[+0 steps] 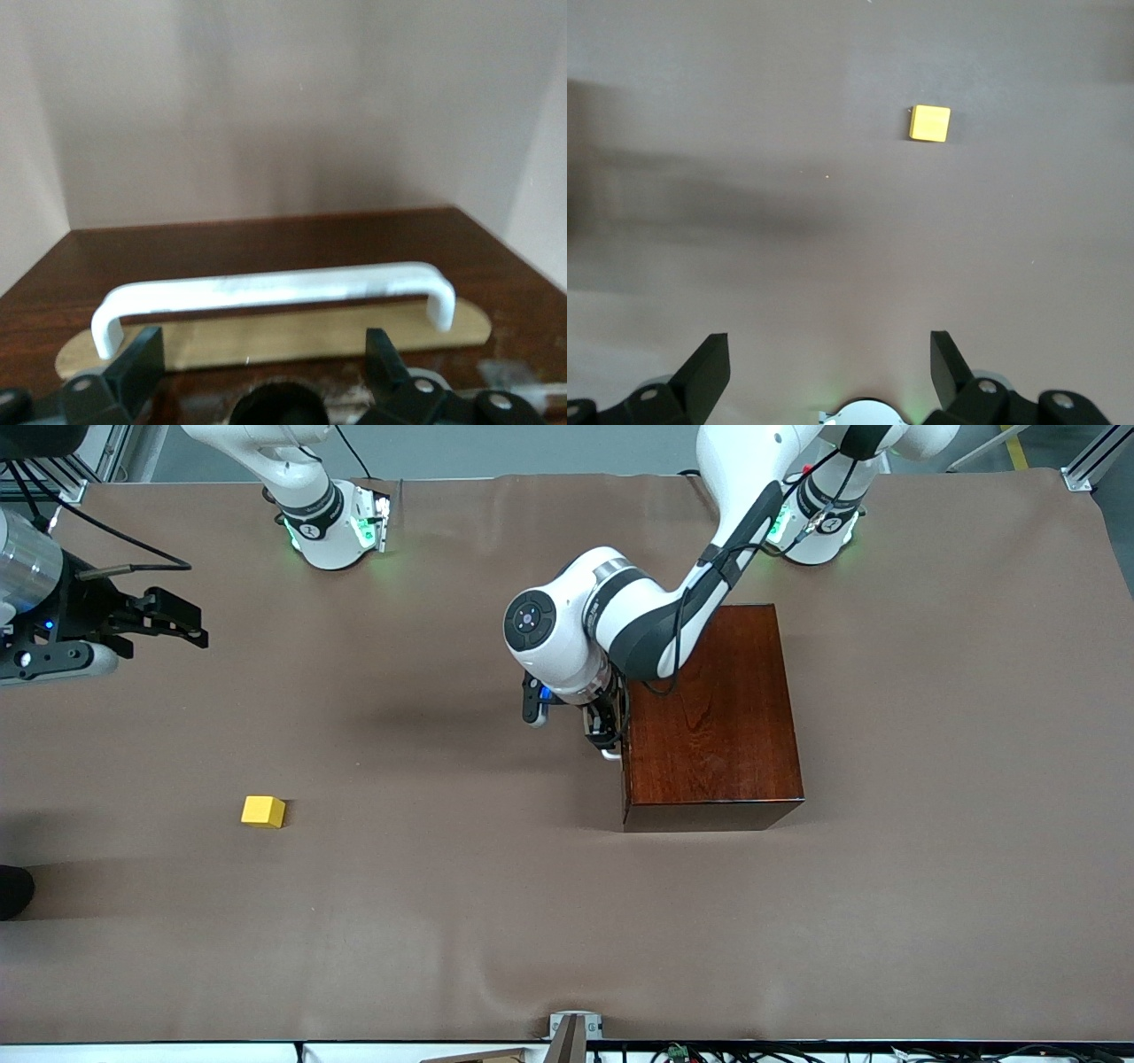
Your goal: Open drawer, take yellow block, close drawer
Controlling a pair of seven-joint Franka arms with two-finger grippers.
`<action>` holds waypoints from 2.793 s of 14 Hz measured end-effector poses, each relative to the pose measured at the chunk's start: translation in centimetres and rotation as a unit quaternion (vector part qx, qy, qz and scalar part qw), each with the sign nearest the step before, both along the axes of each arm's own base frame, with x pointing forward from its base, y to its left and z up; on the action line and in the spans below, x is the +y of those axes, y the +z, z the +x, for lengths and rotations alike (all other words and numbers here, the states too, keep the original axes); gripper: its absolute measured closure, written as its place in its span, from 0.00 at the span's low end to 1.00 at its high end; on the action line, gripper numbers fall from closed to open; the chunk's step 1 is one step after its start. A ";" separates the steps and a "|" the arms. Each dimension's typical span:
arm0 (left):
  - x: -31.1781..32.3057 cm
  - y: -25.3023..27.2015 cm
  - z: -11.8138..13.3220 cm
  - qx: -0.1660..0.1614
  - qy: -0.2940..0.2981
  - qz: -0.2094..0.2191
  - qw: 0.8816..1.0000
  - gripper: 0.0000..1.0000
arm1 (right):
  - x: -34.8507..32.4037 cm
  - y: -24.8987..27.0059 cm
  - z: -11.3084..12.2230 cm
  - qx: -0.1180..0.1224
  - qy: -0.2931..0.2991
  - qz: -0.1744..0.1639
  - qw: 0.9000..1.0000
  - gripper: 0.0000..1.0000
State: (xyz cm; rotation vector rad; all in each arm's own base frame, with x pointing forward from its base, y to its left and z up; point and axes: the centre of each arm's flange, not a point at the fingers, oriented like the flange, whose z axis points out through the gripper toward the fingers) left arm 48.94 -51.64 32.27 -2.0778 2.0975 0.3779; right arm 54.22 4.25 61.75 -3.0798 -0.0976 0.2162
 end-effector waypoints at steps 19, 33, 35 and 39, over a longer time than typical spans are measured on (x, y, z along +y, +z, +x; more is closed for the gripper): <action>24.6 27.3 10.7 -0.157 0.467 -0.116 0.863 0.00 | -0.8 1.1 0.7 -0.037 -0.027 -0.023 0.999 0.00; 45.8 28.8 7.4 -0.108 0.626 -0.064 0.770 0.00 | -0.5 1.0 0.1 -0.015 -0.027 -0.019 0.999 0.00; 45.6 29.2 6.0 -0.118 0.648 -0.064 0.749 0.00 | -1.7 1.0 0.2 -0.013 -0.041 -0.011 0.999 0.00; 45.4 29.4 5.4 -0.124 0.664 -0.064 0.735 0.00 | -2.5 0.9 0.3 -0.012 -0.049 -0.004 0.999 0.00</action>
